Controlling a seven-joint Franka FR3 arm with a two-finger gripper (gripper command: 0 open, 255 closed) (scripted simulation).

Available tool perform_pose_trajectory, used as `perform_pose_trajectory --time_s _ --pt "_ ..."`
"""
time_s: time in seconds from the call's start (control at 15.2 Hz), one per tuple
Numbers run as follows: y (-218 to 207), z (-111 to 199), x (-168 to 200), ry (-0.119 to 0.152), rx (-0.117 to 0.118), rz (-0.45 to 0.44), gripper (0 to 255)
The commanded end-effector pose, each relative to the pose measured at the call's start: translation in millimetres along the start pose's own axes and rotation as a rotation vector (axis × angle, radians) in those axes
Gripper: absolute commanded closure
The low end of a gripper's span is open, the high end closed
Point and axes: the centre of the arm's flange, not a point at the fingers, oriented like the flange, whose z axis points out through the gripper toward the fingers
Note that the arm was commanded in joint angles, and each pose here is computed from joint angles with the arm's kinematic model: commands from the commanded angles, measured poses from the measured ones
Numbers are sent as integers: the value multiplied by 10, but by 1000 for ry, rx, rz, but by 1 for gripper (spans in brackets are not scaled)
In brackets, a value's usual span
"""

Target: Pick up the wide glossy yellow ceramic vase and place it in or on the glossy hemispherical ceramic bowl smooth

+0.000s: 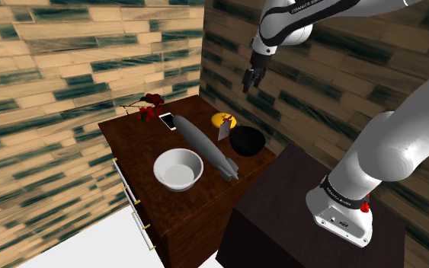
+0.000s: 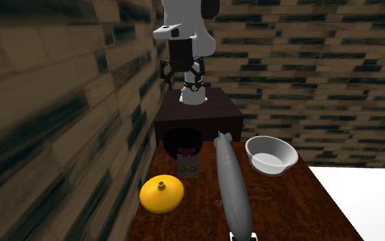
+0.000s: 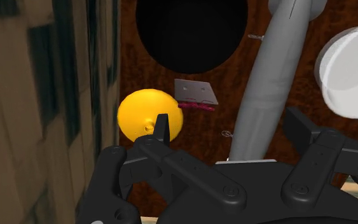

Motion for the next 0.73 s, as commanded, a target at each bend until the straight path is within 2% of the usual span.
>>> perform_pose_trajectory --time_s 0.0,0.66 --pt "87 207 153 -3 -2 -5 0" --pt "622 1212 846 -23 -7 -25 0"
